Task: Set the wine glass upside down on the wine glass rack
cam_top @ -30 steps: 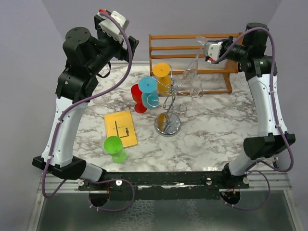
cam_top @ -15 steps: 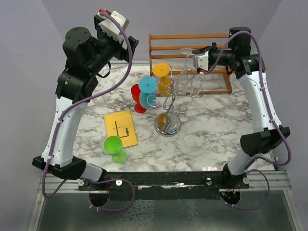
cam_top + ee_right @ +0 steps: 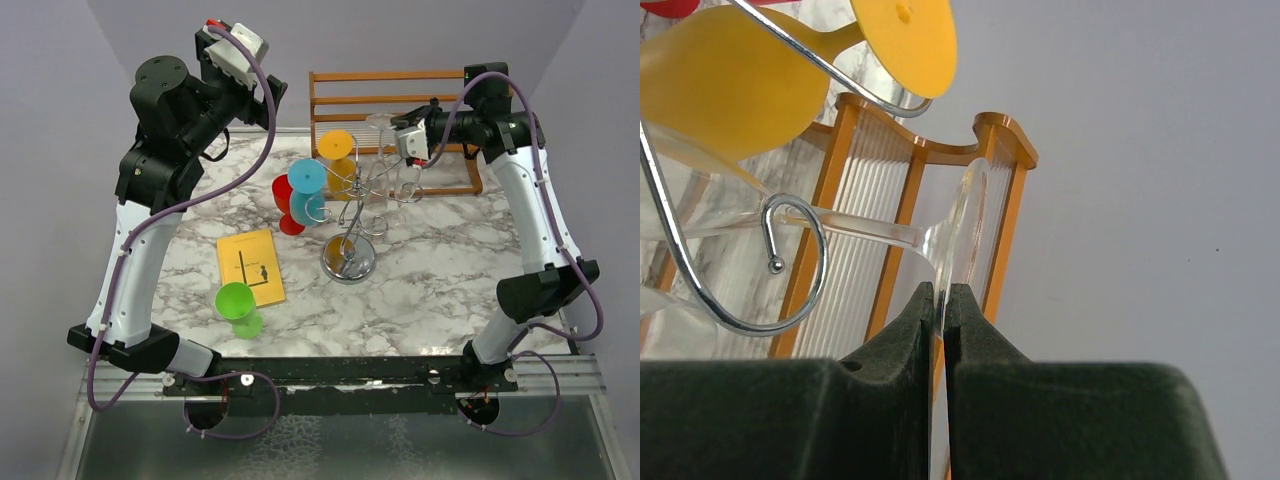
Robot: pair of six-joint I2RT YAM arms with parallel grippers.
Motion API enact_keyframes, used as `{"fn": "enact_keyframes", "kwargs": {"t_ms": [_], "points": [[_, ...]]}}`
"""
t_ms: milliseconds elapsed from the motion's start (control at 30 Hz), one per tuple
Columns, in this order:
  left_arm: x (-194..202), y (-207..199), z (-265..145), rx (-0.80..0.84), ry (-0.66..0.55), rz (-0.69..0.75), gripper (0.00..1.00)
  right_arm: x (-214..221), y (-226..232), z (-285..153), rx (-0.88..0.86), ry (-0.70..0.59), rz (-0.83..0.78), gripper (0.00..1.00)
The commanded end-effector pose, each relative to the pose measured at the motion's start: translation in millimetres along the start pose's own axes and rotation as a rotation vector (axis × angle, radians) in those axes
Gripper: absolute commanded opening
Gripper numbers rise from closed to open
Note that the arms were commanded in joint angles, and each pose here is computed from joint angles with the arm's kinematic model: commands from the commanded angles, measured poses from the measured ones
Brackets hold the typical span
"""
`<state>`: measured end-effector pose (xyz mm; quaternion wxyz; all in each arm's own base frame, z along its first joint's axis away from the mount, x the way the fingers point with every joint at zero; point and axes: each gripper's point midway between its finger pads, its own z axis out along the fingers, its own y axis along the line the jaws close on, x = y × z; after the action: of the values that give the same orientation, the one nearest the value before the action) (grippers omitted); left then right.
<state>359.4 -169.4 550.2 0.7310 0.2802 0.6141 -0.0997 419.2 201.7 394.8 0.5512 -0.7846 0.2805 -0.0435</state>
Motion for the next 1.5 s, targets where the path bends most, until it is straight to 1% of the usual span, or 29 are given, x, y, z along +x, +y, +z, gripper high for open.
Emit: {"fn": "enact_keyframes", "kwargs": {"t_ms": [0,500,1067,1333,1467], "points": [[-0.3,2.8,0.0,-0.008,0.000,0.013,0.82,-19.5,-7.2,-4.8,0.000,-0.050,-0.060,0.03],[2.3,2.2,-0.5,-0.005,0.006,0.022,0.82,-35.4,1.8,-2.0,-0.047,-0.064,-0.107,0.04],[2.4,1.9,-1.8,-0.001,0.007,0.036,0.82,-61.5,4.1,-12.5,-0.056,-0.106,-0.100,0.03],[3.7,1.4,-2.0,0.001,0.010,0.039,0.82,-63.1,6.5,-24.3,-0.065,-0.057,-0.103,0.03],[3.6,0.0,-2.5,0.008,0.009,0.036,0.82,-58.2,10.7,-31.1,-0.076,-0.003,-0.091,0.03]]}}
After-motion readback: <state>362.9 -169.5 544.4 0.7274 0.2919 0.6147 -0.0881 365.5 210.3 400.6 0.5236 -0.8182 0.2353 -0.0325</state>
